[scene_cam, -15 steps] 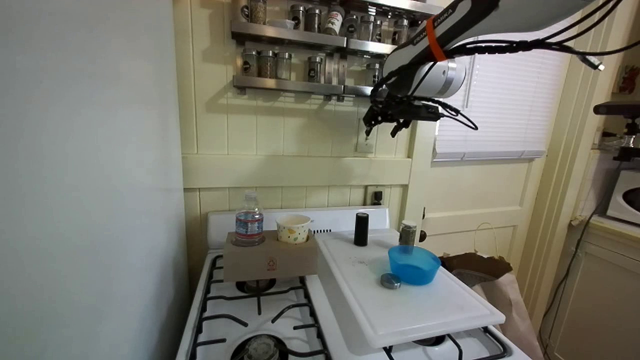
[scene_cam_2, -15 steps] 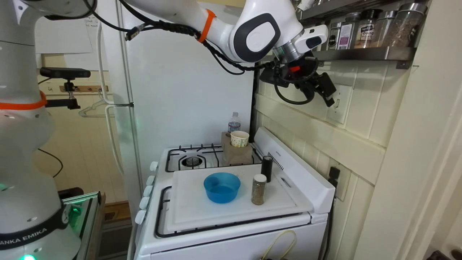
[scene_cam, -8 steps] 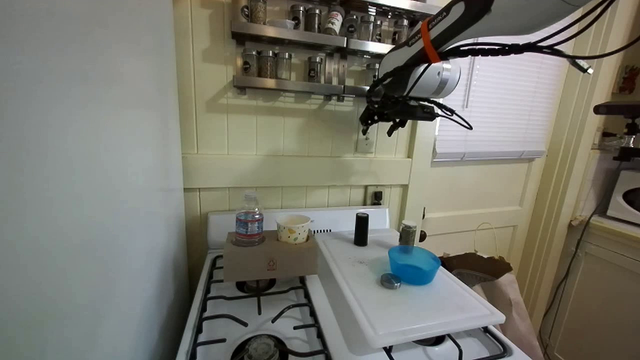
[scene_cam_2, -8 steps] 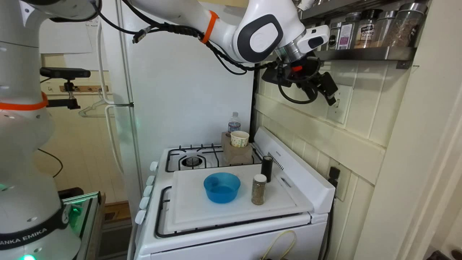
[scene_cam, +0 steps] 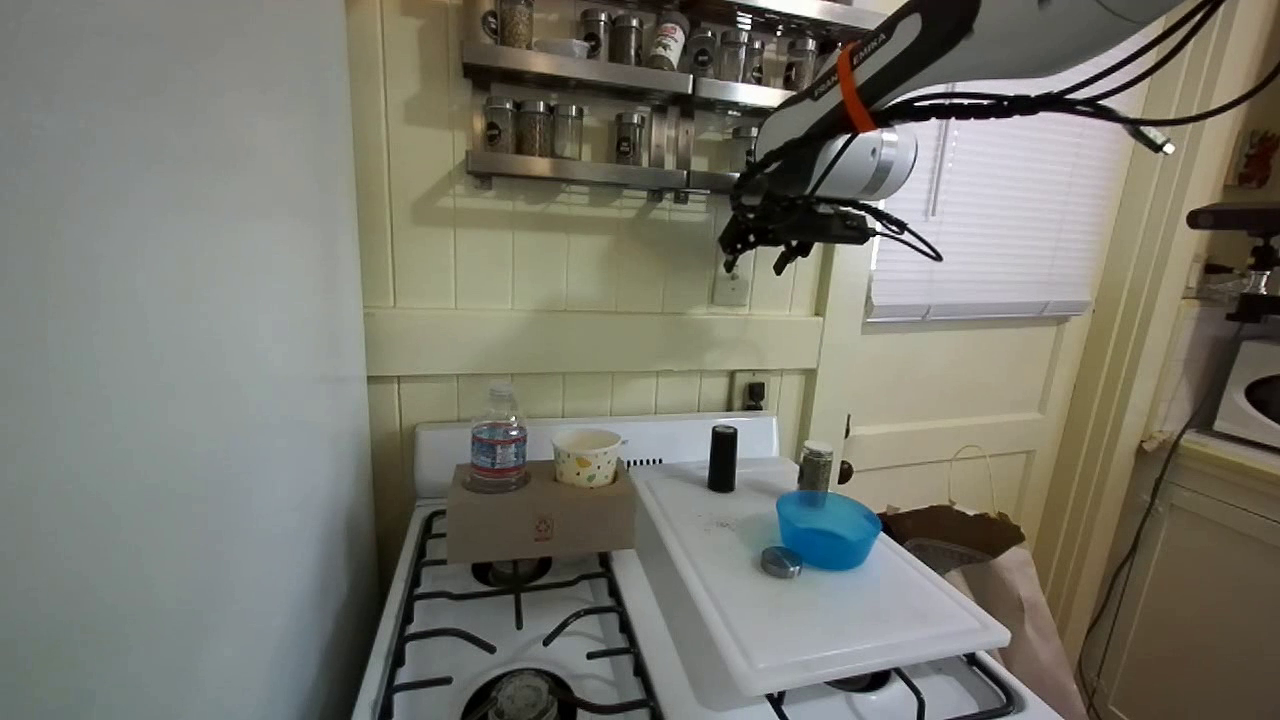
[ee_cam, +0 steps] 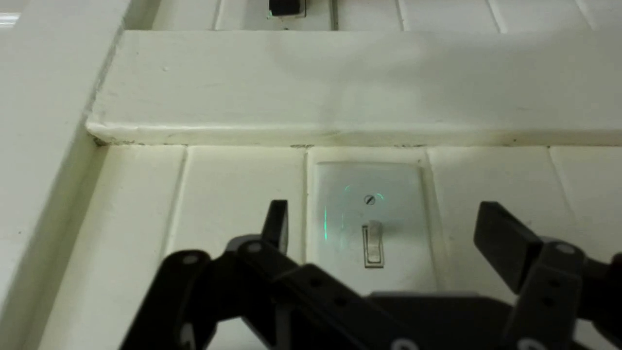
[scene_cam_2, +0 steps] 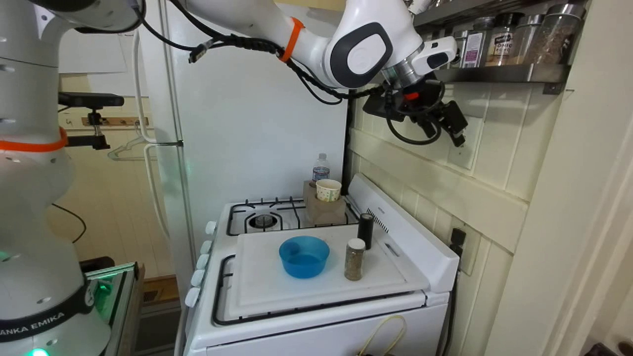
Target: Flip the switch on the wall
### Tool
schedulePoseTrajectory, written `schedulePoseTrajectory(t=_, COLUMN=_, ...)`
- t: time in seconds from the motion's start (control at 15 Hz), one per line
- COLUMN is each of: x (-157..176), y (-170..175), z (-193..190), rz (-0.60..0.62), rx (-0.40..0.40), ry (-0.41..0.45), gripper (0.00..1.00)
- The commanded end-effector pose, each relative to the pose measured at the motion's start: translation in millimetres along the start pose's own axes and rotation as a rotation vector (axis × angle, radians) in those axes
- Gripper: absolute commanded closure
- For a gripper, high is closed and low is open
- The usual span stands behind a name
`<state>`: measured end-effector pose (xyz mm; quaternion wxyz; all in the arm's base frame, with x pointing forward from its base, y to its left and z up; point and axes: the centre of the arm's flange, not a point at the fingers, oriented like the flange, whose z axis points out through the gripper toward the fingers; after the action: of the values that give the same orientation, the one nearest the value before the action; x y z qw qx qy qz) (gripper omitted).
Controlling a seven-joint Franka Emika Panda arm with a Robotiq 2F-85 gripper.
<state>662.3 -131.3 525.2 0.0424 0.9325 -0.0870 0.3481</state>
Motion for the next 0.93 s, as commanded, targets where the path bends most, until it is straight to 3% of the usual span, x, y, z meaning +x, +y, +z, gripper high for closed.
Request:
schedulePoseTrajectory(t=0.0, x=9.6, y=-0.8, z=15.4, rz=0.014, rx=0.001, ry=0.016, gripper=0.30)
schedulePoseTrajectory(t=0.27, x=13.2, y=-5.9, z=24.8, rz=0.013, rx=0.000, ry=0.026, gripper=0.50)
schedulePoseTrajectory(t=0.33, x=14.5, y=-6.5, z=26.4, rz=0.012, rx=0.000, ry=0.029, gripper=0.51)
schedulePoseTrajectory(t=0.47, x=17.1, y=-6.0, z=30.0, rz=0.016, rx=-0.001, ry=0.043, gripper=0.44)
schedulePoseTrajectory(t=0.87, x=19.6, y=-9.6, z=37.2, rz=0.021, rx=-0.001, ry=0.049, gripper=0.51)
